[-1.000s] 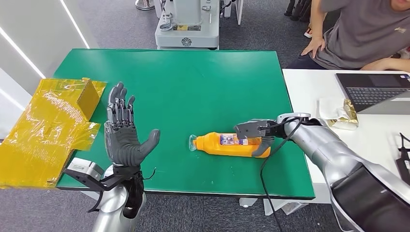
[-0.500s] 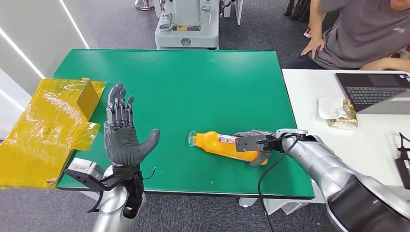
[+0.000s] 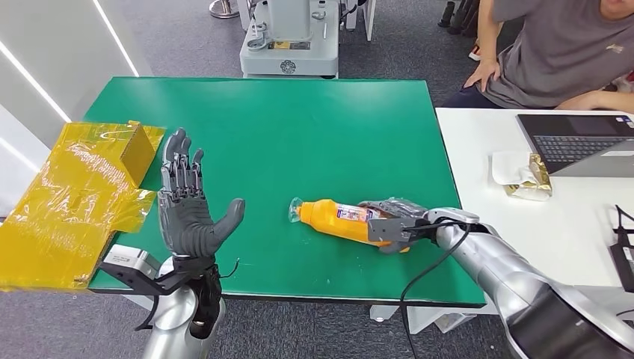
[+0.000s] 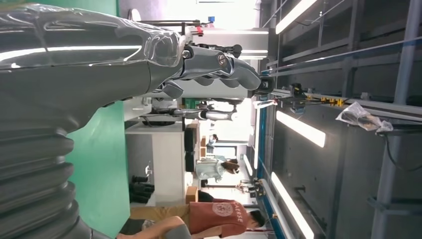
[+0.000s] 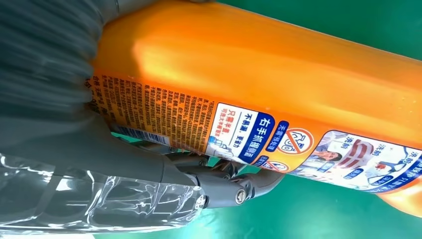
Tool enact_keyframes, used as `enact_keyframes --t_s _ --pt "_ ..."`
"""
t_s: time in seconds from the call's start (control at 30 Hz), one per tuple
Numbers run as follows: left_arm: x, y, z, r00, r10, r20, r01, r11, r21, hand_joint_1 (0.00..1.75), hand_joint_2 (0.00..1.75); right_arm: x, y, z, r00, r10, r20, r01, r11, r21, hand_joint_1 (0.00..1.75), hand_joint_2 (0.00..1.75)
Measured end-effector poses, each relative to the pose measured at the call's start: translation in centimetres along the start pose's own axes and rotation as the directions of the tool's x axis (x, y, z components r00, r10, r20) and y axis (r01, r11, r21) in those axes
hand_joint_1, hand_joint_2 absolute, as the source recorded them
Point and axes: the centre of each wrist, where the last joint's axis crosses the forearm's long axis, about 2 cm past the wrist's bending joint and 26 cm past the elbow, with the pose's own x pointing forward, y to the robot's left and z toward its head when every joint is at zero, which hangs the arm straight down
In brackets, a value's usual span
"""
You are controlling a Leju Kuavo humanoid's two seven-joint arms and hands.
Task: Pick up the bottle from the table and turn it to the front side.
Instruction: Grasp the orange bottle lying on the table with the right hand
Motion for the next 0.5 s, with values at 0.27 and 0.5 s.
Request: enact_keyframes --t_s 0.27,0.5 --pt "0.0 0.0 0.2 1.000 0.000 -0.006 0.000 1.000 0.005 0.00 1.75 0.3 2.1 -0.7 0.998 0.029 0.063 -0.014 0.976 -0.219 1.75 1.75" --pt "0.0 0.1 0.2 1.000 -0.018 -0.004 0.018 1.000 -0.004 0.00 1.75 2.1 3.9 -2.0 0.985 0.045 0.168 0.042 0.878 -0.478 1.75 1.75"
